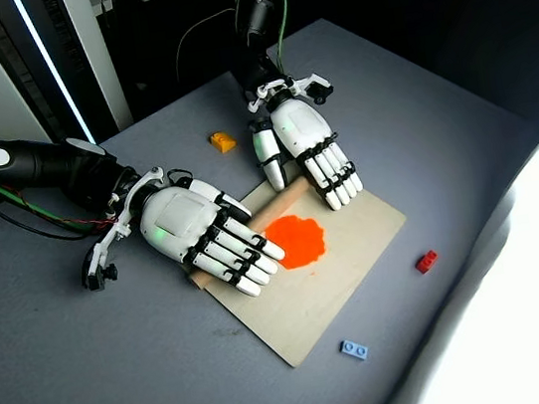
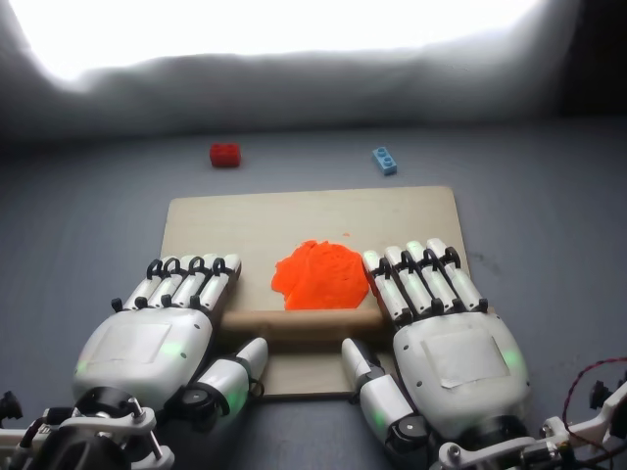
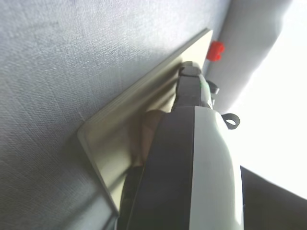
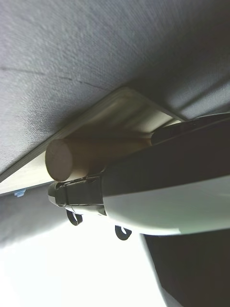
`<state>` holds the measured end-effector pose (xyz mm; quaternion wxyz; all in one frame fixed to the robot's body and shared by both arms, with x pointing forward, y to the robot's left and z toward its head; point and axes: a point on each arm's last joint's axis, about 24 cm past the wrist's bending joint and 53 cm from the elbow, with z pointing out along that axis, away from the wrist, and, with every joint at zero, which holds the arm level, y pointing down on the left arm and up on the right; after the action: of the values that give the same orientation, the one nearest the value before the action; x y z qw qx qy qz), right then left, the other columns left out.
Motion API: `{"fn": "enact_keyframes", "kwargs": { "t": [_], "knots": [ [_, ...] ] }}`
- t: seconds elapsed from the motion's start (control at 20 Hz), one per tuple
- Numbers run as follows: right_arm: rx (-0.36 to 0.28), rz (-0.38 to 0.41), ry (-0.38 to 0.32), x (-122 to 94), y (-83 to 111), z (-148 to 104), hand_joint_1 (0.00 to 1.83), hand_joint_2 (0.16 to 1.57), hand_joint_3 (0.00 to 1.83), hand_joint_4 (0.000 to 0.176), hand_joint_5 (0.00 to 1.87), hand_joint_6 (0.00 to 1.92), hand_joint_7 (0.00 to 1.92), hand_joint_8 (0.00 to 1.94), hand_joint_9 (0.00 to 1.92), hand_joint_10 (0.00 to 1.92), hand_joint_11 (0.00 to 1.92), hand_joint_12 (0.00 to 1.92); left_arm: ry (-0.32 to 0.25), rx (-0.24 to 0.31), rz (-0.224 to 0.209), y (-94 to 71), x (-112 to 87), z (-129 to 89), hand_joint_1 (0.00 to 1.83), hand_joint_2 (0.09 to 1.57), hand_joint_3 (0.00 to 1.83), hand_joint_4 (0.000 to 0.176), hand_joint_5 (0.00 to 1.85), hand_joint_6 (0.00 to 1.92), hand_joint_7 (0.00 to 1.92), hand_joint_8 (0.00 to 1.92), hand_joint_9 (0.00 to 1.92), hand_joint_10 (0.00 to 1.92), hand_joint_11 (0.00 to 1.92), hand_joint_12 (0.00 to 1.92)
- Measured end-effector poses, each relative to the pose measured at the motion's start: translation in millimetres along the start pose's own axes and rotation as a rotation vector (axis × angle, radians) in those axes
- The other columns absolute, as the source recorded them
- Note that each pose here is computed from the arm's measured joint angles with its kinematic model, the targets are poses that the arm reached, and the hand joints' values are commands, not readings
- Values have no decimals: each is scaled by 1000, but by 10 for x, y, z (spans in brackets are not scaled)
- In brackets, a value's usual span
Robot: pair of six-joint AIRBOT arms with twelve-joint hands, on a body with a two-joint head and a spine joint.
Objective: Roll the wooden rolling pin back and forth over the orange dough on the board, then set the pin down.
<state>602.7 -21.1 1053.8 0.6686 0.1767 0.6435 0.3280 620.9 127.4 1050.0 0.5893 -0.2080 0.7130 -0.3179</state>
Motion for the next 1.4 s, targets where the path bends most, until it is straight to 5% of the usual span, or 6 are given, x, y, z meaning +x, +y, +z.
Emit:
{"fn": "enact_keyframes", "kwargs": {
  "t": [0.65,1.4],
  "knots": [
    [-13,-7,6,-24,-17,97,0,1571,34,0,119,4,112,1,78,2,0,119,24,37,15,-210,36,85,0,1558,11,0,0,0,0,0,0,0,0,0],
    [-24,-19,15,-38,-37,181,0,1571,43,0,119,4,107,1,72,3,0,73,35,26,28,-182,62,168,0,1564,10,0,0,0,0,0,0,0,0,0]
  ]
}}
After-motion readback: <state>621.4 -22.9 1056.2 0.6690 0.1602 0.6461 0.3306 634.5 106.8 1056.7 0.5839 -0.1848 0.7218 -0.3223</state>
